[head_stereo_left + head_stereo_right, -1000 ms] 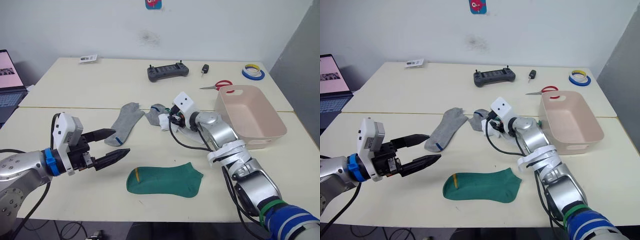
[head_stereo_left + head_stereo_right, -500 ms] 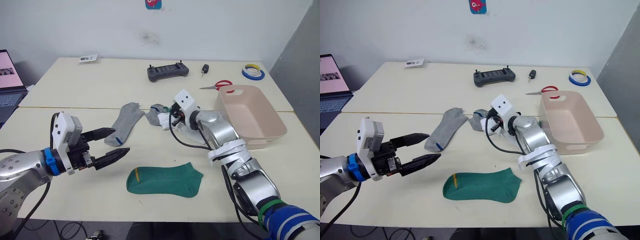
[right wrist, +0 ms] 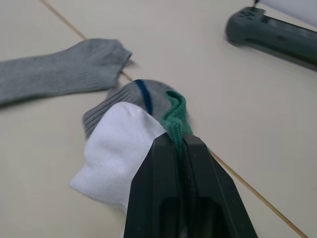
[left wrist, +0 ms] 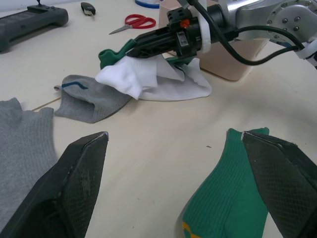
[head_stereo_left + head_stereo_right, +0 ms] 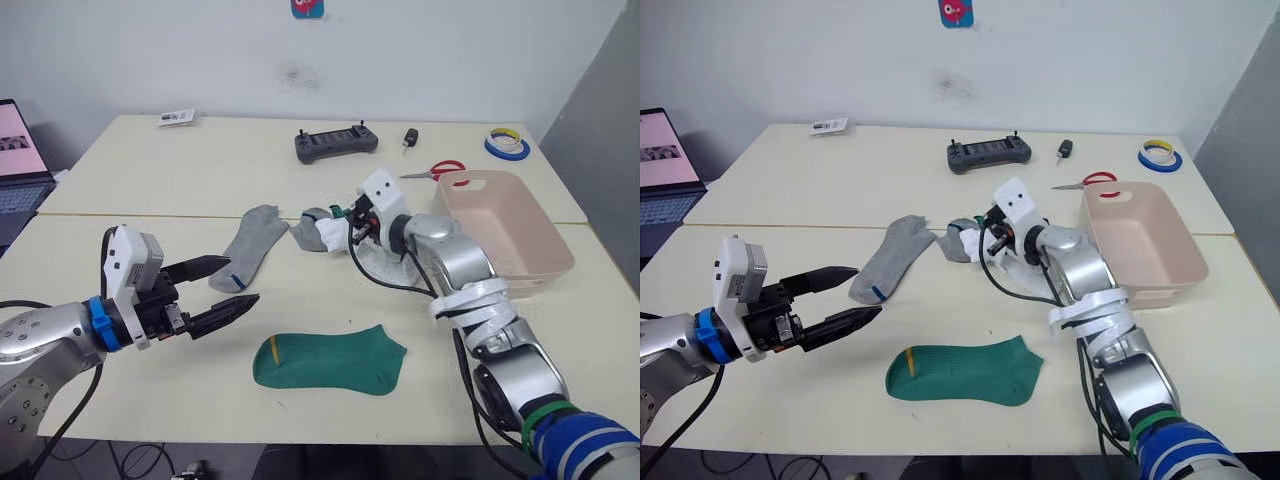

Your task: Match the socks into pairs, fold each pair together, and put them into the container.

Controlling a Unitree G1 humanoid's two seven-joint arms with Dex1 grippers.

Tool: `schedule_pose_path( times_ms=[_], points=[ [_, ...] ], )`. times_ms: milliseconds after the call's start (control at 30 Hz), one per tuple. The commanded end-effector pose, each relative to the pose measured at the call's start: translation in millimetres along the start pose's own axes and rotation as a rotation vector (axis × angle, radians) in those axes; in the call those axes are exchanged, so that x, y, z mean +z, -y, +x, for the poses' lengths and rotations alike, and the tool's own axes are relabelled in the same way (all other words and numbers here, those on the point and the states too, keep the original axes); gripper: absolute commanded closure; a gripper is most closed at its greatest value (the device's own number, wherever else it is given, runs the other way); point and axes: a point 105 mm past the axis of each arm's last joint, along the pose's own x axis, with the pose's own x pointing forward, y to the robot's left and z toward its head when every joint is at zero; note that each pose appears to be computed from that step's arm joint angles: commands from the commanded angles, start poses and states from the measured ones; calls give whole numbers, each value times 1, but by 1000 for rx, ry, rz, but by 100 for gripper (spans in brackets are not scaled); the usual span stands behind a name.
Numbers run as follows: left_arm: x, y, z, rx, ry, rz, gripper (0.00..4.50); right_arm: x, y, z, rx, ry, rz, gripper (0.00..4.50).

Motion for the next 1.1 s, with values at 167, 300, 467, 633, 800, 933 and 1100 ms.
schedule_pose_path(
  times_ms=[167,300,467,633,800,933,1100],
  points=[
    [-1,4,-7,14,-10,40,0,-5,-27,-16,105,8,-152,301],
    [-3,3,-7,12,-20,42,0,-4,-31,-19,111,8,-153,164],
    [-3,3,-6,7,-16,40,0,3,-31,-18,95,19,-161,27],
    [-2,4,-5,3,-8,40,0,4,-24,-13,51,1,-183,27],
    [-1,5,-4,3,-3,41,0,9,-19,-11,40,3,-193,27],
    [-1,6,-4,3,1,40,0,7,-15,-10,27,-12,-217,123],
    [-1,6,-3,2,4,39,0,9,-16,-9,43,-9,-231,286]
  ],
)
